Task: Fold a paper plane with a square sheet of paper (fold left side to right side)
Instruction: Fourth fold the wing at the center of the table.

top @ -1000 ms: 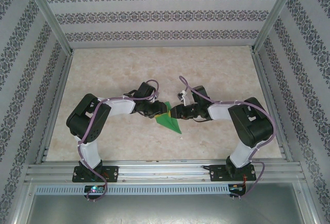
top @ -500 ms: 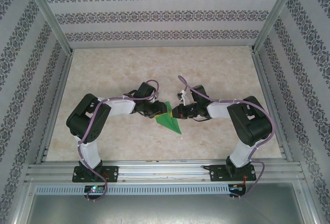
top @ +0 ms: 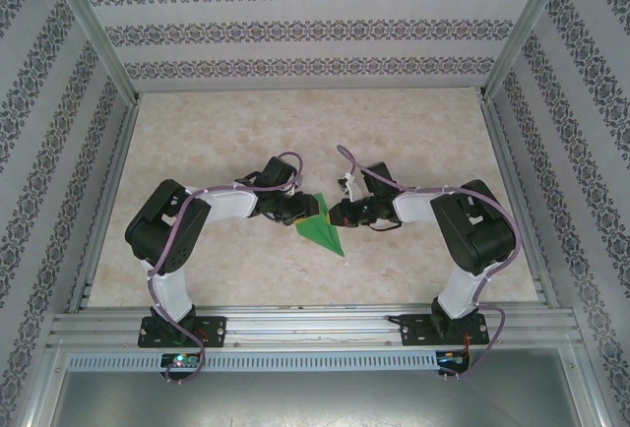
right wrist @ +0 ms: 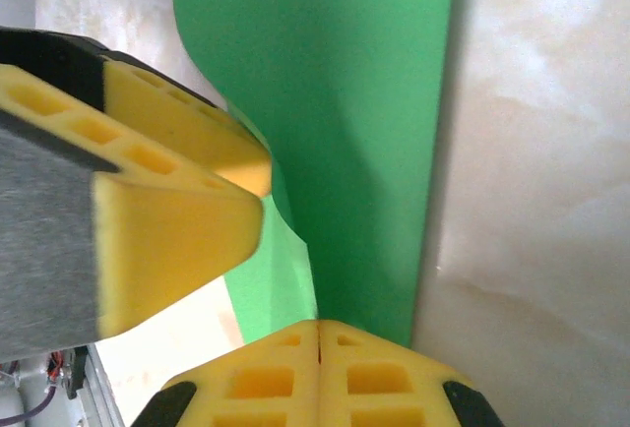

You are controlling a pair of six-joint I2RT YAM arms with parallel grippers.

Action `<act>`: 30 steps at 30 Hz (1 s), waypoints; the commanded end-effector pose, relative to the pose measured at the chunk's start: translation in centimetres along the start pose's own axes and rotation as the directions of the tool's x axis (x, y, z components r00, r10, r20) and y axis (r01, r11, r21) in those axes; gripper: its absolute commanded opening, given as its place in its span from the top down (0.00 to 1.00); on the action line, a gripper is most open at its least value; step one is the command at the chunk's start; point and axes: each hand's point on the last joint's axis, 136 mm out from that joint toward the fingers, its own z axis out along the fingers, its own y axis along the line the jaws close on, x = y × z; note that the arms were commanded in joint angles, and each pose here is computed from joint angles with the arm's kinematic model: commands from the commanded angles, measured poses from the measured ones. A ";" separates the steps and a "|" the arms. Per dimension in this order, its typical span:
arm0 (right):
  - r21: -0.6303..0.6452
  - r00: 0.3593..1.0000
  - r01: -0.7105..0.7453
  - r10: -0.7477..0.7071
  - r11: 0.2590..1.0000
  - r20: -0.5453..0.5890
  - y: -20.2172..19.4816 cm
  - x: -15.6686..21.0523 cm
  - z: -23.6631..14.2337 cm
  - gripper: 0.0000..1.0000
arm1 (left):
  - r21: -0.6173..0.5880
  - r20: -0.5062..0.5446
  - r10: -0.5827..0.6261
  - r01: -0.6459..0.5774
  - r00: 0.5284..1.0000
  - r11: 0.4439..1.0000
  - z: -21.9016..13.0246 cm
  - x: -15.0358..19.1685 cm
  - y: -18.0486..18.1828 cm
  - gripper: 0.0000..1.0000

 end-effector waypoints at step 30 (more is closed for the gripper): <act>0.083 1.000 0.005 -0.005 0.997 -0.001 -1.8 -0.3 0.2 1.00 | -0.018 -0.012 0.011 -0.011 1.000 1.000 0.1 0.8 0.5 0.54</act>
